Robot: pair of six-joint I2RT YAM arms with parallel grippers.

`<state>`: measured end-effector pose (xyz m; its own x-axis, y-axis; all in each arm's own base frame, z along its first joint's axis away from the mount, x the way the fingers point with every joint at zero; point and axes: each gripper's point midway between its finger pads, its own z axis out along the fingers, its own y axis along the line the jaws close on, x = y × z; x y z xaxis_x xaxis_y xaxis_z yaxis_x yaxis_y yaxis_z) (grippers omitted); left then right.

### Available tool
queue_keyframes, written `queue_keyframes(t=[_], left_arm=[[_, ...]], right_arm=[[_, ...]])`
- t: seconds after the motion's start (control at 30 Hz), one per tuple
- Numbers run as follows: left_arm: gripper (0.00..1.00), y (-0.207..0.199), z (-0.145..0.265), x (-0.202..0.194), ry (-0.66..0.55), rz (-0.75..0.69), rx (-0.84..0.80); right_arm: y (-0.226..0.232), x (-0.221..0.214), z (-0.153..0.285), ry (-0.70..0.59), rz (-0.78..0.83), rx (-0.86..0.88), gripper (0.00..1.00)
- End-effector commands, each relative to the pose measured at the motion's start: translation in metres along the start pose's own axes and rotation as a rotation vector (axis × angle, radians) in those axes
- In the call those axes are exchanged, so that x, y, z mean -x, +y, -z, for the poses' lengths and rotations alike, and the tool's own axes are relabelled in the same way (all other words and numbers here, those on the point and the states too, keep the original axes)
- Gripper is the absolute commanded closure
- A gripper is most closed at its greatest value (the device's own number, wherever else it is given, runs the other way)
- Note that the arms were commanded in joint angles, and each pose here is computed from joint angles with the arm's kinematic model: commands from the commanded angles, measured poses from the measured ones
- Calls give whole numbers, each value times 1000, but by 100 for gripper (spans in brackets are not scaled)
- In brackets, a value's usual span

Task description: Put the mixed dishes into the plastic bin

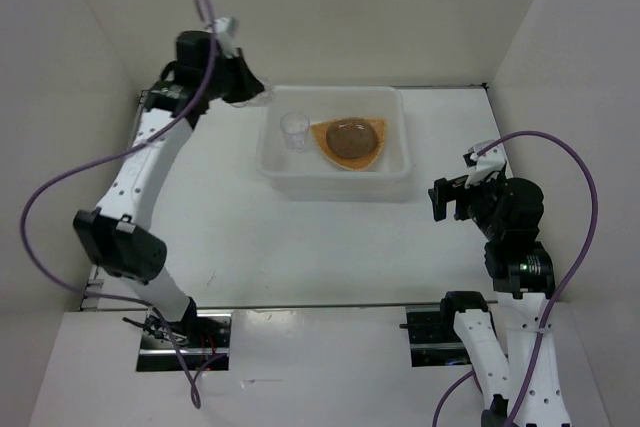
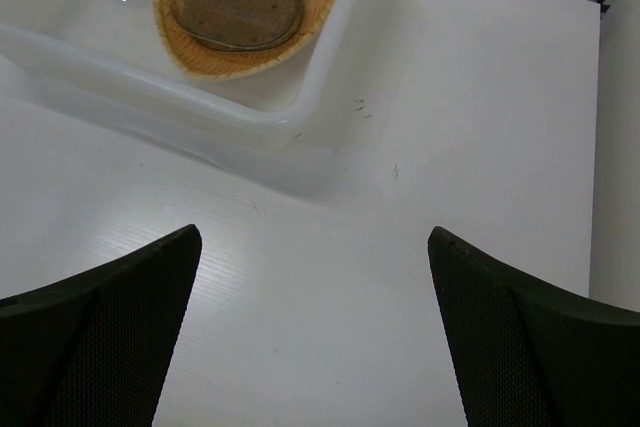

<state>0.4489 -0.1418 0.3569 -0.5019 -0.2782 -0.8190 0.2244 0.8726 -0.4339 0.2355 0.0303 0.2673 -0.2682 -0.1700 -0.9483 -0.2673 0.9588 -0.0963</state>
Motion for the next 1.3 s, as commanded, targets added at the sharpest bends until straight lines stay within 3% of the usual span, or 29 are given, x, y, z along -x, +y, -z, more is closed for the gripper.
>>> queue_keyframes(t=[0.0, 0.2, 0.5, 0.57, 0.63, 0.87, 1.03, 1.07, 1.1, 1.13, 1.17, 1.27], left_arm=[[100, 0, -34, -73, 238, -157, 113], [100, -6, -64, -152, 461, -316, 260], [100, 7, -104, -204, 558, -410, 369], [95, 8, -113, -208, 560, -402, 373], [81, 10, -120, -214, 572, -403, 378], [62, 12, -127, -218, 577, -396, 383], [51, 0, -110, -169, 485, -401, 430], [49, -12, -103, -138, 403, -394, 428], [46, -27, -88, -117, 347, -381, 412], [41, -34, -76, -103, 316, -359, 403], [39, -47, -65, -90, 275, -355, 376], [31, -82, -4, -48, 146, -320, 298]], right_arm=[[1, 14, -1, -59, 15, 9, 2], [1, 14, -1, -59, 15, 9, 2], [2, 15, 1, -68, 18, 8, 2], [2, 15, 1, -68, 18, 8, 2], [2, 15, 1, -68, 18, 8, 2], [0, 17, 3, -75, 20, -3, 2], [0, 17, 3, -75, 20, -3, 2], [0, 15, 1, -66, 17, -1, 8], [0, 15, 1, -66, 17, -1, 24], [-1, 18, -1, -62, 16, 0, 47], [-1, 16, -8, -36, 22, 18, 78], [7, 38, -30, 1, 125, 128, 100]])
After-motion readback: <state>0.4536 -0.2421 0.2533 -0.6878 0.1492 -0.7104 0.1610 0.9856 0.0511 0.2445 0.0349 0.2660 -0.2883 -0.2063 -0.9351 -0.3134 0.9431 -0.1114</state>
